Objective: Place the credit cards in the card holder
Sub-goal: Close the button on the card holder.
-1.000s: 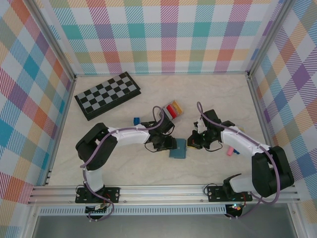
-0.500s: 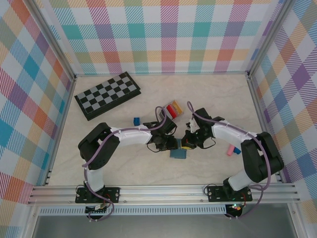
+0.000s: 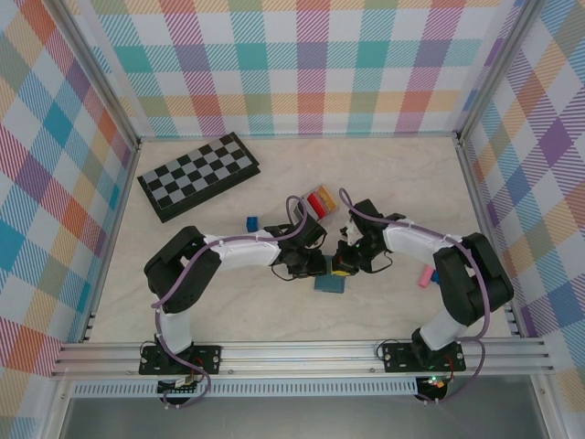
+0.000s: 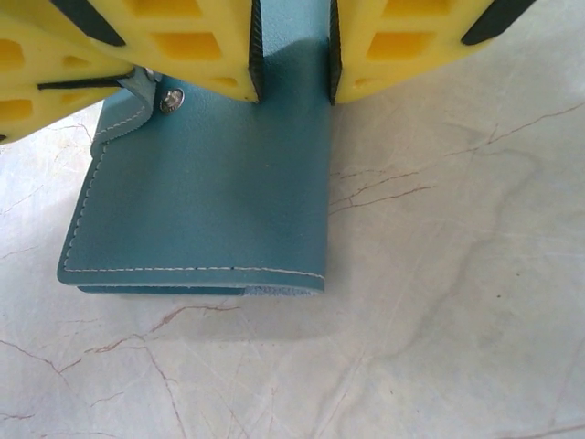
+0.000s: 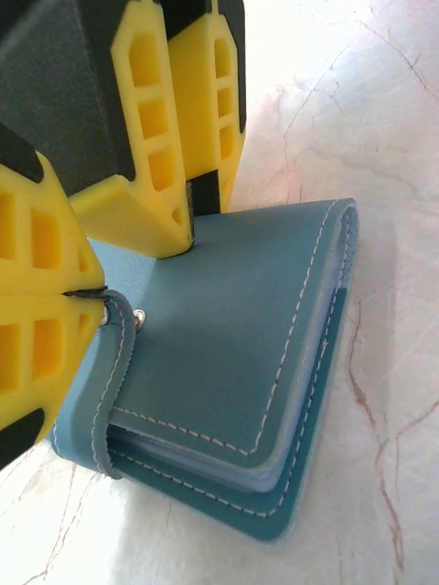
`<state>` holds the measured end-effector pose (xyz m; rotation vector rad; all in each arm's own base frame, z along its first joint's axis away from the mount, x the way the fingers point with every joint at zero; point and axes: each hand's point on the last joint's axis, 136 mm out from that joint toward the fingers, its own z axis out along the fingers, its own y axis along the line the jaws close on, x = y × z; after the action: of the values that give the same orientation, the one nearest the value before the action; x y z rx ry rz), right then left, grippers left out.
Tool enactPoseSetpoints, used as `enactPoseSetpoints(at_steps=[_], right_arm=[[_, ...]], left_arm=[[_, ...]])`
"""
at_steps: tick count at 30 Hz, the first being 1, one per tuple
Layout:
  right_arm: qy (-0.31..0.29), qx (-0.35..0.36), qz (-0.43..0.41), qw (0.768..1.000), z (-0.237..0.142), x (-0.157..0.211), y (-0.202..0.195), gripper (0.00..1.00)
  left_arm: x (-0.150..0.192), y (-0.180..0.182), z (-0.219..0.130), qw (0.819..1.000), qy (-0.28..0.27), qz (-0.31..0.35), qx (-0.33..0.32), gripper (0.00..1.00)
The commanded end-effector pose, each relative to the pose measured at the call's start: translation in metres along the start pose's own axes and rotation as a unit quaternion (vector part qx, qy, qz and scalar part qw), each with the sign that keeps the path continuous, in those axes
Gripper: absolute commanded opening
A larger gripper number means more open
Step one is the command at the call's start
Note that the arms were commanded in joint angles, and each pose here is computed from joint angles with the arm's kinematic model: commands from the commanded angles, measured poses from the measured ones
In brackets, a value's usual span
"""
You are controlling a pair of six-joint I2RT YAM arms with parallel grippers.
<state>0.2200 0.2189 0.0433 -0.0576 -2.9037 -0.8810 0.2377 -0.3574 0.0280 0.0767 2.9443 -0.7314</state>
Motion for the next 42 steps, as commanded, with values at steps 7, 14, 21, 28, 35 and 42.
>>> enactPoseSetpoints(at_steps=[7,14,21,28,35,42], right_arm=[[0.007,0.040,0.012,0.999,0.011,-0.003,-0.011,0.00],[-0.016,0.084,0.032,0.996,0.010,-0.012,-0.026,0.00],[-0.026,0.125,0.061,0.990,0.014,-0.018,-0.042,0.00],[-0.006,0.160,0.076,0.984,0.026,-0.018,-0.059,0.00],[0.013,0.183,0.078,0.980,0.038,-0.022,-0.070,0.00],[-0.013,0.083,0.009,0.996,-0.005,-0.018,-0.010,0.00]], left_arm=[[0.007,0.008,0.010,1.000,0.007,-0.005,-0.015,0.23],[0.009,0.010,0.011,1.000,0.009,-0.005,-0.018,0.22],[0.012,0.014,0.014,1.000,0.013,-0.007,-0.023,0.20],[0.014,0.018,0.015,0.999,0.015,-0.007,-0.027,0.19],[0.015,0.021,0.016,0.999,0.015,-0.007,-0.030,0.19],[0.013,0.024,0.012,0.999,0.008,-0.007,-0.044,0.18]])
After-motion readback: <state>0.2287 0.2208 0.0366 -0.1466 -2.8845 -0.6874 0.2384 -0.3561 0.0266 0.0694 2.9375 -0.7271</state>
